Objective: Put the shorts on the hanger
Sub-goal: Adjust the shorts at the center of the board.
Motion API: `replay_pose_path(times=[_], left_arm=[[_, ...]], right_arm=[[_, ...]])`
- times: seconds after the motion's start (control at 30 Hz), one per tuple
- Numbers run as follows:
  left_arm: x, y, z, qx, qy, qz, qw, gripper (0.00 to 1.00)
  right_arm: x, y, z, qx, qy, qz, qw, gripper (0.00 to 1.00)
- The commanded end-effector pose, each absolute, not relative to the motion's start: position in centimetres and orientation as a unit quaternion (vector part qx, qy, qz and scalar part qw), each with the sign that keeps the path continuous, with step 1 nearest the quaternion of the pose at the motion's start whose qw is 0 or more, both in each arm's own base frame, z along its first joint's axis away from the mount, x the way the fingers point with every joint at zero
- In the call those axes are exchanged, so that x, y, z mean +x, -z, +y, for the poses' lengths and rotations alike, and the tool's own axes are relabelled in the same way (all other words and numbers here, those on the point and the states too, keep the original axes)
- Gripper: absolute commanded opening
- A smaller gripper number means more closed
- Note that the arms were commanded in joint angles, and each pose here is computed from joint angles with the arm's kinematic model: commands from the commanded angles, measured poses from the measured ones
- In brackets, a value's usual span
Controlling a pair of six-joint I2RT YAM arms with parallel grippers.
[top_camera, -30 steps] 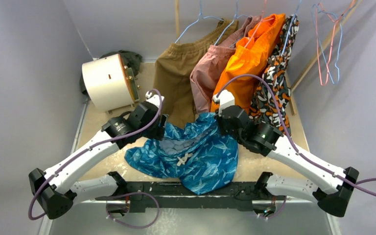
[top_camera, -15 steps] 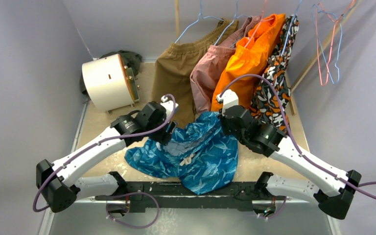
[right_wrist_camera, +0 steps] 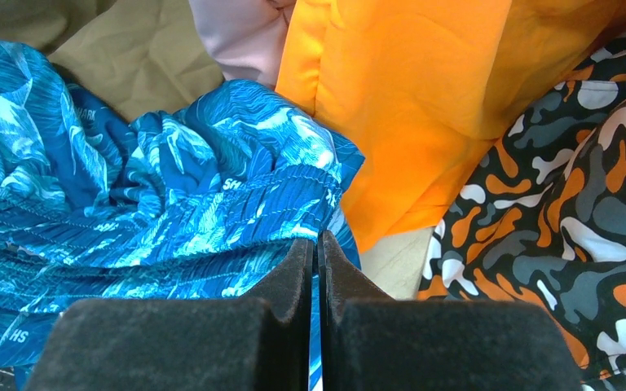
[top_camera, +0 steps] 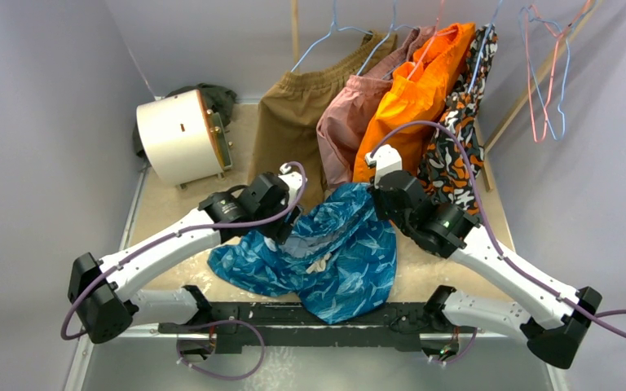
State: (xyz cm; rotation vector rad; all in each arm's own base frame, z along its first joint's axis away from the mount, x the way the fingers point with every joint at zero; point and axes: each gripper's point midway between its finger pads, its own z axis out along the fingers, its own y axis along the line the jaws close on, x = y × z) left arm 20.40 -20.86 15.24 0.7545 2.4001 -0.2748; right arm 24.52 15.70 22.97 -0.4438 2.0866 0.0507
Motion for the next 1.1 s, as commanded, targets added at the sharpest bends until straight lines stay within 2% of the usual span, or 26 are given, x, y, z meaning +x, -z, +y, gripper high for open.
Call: replay_pose_path(times=[0.0,0.27,0.47,0.8,0.97,1.07], left_arm=[[21.5,-14.4,-20.9,0.294,0.078,0.901,0.31,0.64],[20.6,-13.9,-21.9,0.315,0.087,0.897,0.298,0.64],[19.5,-15.8,-23.2,0.31,0.146,0.887,0.31,0.66],[19.1,-14.5,-23.1,0.319,0.126,0.897,0.28,0.66],[19.6,-12.7,-22.7,0.328,0.092,0.903,0.261,0.6],[20.3,-11.8,-22.2,0.324,0.063,0.908,0.258,0.53]], right_arm=[[25.3,-25.6,15.6,-0.175,-0.024,0.839,0.514,0.0],[25.3,-25.5,15.4,-0.175,-0.025,0.84,0.513,0.0],[25.4,-25.5,15.5,-0.176,-0.024,0.839,0.513,0.0],[25.5,-25.9,15.6,-0.176,-0.028,0.838,0.515,0.0],[25.4,-26.4,16.0,-0.181,-0.04,0.836,0.516,0.0],[25.2,-26.4,16.2,-0.184,-0.047,0.836,0.515,0.0]])
